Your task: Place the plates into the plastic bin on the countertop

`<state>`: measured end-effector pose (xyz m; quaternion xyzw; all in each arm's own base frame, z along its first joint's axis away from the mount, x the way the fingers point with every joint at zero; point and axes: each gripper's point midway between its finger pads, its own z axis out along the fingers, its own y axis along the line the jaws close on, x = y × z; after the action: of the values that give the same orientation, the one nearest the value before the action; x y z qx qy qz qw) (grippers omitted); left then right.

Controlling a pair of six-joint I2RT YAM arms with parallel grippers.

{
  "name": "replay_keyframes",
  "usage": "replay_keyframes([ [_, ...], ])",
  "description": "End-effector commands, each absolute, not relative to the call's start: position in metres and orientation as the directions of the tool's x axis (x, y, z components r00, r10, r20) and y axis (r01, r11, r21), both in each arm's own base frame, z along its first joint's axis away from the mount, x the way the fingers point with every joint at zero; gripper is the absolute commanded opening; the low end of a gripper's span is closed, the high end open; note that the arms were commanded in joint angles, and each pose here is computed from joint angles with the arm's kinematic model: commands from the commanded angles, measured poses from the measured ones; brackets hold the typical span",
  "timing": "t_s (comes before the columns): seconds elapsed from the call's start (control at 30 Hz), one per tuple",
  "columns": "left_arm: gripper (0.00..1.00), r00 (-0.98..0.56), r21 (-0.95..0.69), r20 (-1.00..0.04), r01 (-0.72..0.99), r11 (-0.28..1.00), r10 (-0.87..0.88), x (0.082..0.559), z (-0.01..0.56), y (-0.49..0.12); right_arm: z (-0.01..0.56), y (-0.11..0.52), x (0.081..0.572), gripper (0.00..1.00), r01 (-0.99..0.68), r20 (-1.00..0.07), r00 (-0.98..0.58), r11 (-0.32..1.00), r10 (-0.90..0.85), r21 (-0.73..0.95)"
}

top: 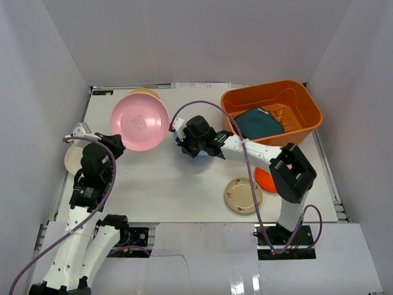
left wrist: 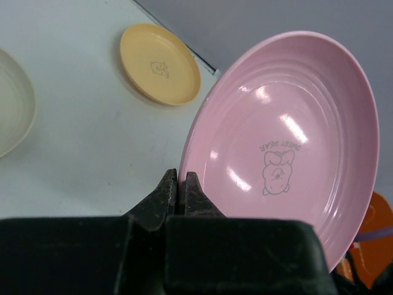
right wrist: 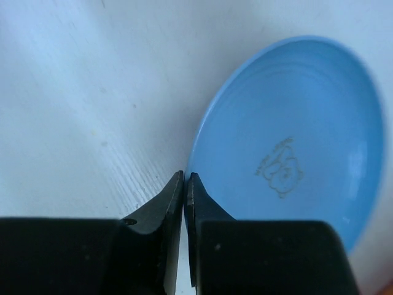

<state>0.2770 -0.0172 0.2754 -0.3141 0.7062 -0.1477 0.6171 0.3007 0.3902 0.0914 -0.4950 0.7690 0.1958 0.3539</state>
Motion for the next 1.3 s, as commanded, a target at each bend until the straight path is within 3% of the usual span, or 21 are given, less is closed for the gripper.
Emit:
replay_keyframes([
  [0.0,0.00,0.020,-0.634,-0.768,-0.165,0.755,-0.640,0.271,0.316,-0.022,0.241,0.405,0.330,0.08,-0.846,-0.923,-0.089,0.517,-0.375,-0.129],
  [0.13,0.00,0.023,-0.661,-0.749,-0.088,0.745,-0.662,0.269,0.332,-0.033,0.341,0.362,0.349,0.08,-0.742,-0.964,0.042,0.638,-0.261,-0.205],
  [0.23,0.00,-0.027,-0.684,-0.728,-0.036,0.729,-0.685,0.274,0.333,-0.048,0.376,0.312,0.367,0.08,-0.641,-0.972,0.070,0.736,-0.226,-0.218],
  [0.33,0.00,-0.088,-0.708,-0.705,0.028,0.705,-0.704,0.281,0.331,-0.067,0.373,0.256,0.386,0.08,-0.551,-0.976,0.030,0.811,-0.218,-0.198],
  [0.57,0.00,-0.269,-0.761,-0.644,0.123,0.637,-0.717,0.302,0.320,-0.111,0.287,0.144,0.434,0.08,-0.342,-0.947,-0.201,0.924,-0.249,-0.171],
  [0.9,0.00,-0.345,-0.720,-0.686,0.192,0.667,-0.640,0.322,0.331,-0.176,0.205,0.134,0.467,0.09,-0.328,-0.897,-0.405,0.944,-0.180,-0.041],
  [0.93,0.00,-0.341,-0.715,-0.692,0.205,0.668,-0.636,0.324,0.337,-0.181,0.201,0.137,0.466,0.11,-0.323,-0.894,-0.421,0.946,-0.154,-0.011],
  [1.0,0.00,-0.354,-0.706,-0.700,0.206,0.678,-0.621,0.329,0.333,-0.193,0.200,0.144,0.464,0.25,-0.343,-0.891,-0.435,0.939,-0.128,0.033],
  [1.03,0.00,-0.346,-0.701,-0.706,0.213,0.681,-0.618,0.332,0.338,-0.197,0.200,0.148,0.462,0.40,-0.348,-0.889,-0.444,0.936,-0.107,0.062],
  [1.1,0.00,-0.360,-0.691,-0.712,0.208,0.692,-0.603,0.338,0.332,-0.208,0.209,0.150,0.459,0.57,-0.326,-0.890,-0.454,0.938,-0.048,0.116],
  [1.13,0.00,-0.352,-0.685,-0.719,0.215,0.696,-0.599,0.341,0.336,-0.212,0.213,0.149,0.458,0.72,-0.312,-0.889,-0.458,0.941,-0.027,0.132],
  [1.27,0.00,-0.359,-0.655,-0.744,0.228,0.720,-0.564,0.347,0.336,-0.240,0.255,0.133,0.454,0.81,-0.239,-0.892,-0.437,0.941,0.117,0.240],
])
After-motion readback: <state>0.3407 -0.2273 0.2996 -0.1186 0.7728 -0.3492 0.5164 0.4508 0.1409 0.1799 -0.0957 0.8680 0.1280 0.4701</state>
